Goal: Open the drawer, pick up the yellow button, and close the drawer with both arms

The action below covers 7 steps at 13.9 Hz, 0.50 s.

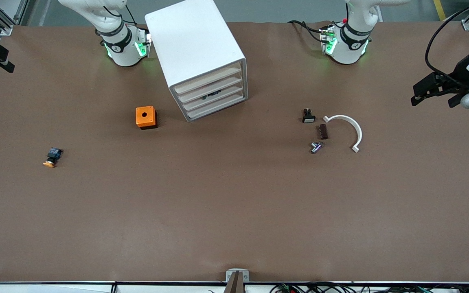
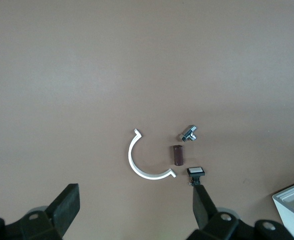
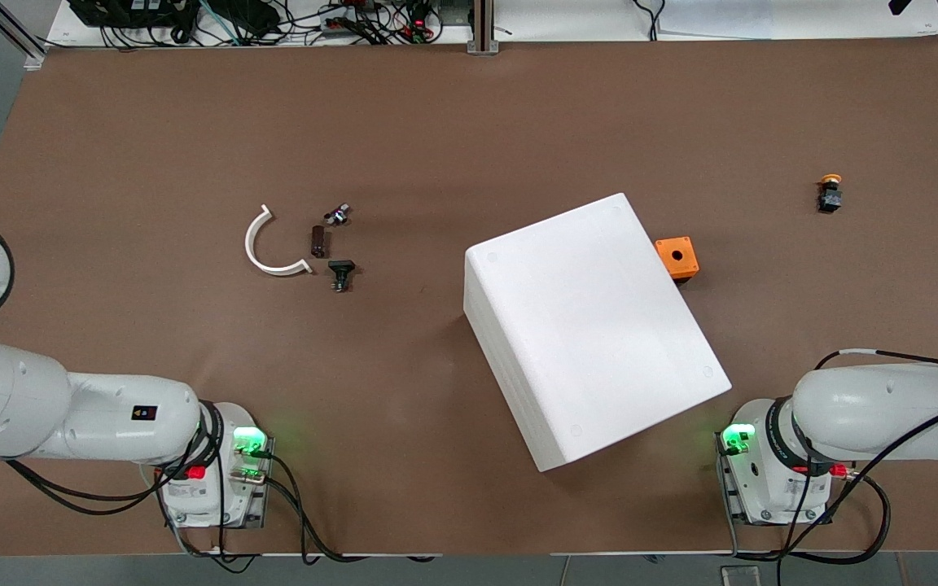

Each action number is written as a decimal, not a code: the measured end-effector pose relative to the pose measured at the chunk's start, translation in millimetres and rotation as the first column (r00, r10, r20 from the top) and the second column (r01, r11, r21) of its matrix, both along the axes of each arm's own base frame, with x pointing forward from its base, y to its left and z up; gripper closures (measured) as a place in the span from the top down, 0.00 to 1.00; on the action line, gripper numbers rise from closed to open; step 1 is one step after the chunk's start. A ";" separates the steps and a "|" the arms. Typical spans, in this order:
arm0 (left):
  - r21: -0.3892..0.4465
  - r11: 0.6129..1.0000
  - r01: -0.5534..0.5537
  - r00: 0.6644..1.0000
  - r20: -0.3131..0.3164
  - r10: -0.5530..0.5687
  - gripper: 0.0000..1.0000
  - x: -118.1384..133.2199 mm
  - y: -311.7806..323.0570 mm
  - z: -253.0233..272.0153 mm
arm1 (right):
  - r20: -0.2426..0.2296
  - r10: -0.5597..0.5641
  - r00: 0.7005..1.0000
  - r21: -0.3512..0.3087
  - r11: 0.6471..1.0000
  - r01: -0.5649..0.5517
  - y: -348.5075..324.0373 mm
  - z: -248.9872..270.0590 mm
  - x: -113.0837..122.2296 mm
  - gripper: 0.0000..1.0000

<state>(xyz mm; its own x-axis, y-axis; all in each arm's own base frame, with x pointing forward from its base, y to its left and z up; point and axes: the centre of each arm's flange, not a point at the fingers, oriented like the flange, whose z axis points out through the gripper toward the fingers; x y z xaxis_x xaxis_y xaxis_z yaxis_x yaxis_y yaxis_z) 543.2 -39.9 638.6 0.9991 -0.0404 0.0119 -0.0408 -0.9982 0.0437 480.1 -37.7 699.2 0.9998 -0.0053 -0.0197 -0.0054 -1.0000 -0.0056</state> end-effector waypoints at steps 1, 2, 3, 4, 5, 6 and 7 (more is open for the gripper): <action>0.000 1.000 0.000 1.000 0.000 0.000 1.00 0.2 0.0 0.0 | 0.000 0.000 1.000 0.000 1.000 0.000 0.0 0.0 0.0 1.00; 0.000 1.000 0.000 1.000 0.001 0.000 1.00 0.4 0.0 0.5 | -0.002 0.000 1.000 0.000 1.000 0.000 0.1 -0.2 -0.2 1.00; 0.000 1.000 0.000 1.000 0.002 0.000 1.00 0.5 0.0 1.0 | -0.004 0.000 1.000 0.000 1.000 0.000 0.2 -0.3 -0.4 1.00; 0.000 1.000 0.000 1.000 0.003 0.000 1.00 0.7 0.0 1.1 | -0.005 0.000 1.000 0.000 1.000 0.000 0.1 -0.4 -0.6 1.00; 0.000 1.000 0.000 1.000 0.002 0.000 1.00 1.0 0.0 0.8 | -0.006 0.000 1.000 0.001 1.000 0.000 0.0 -0.5 -0.7 1.00; 0.000 1.000 0.000 1.000 0.001 0.000 1.00 1.5 -0.1 0.0 | -0.007 0.000 1.000 0.001 1.000 0.000 0.0 -0.6 -0.8 1.00; 0.000 1.000 0.000 1.000 -0.001 0.000 1.00 2.1 -0.1 -1.0 | -0.007 0.000 1.000 0.001 1.000 0.000 0.0 -0.6 -0.8 1.00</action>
<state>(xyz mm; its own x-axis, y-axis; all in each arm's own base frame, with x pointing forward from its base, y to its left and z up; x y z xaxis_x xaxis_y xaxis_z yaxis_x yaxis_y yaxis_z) 545.2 -40.0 637.6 0.9991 -0.0403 0.0108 -0.0407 -0.9982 0.0439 479.3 -37.6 698.6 0.9996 -0.0052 -0.0272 -0.0054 -1.0000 -0.0062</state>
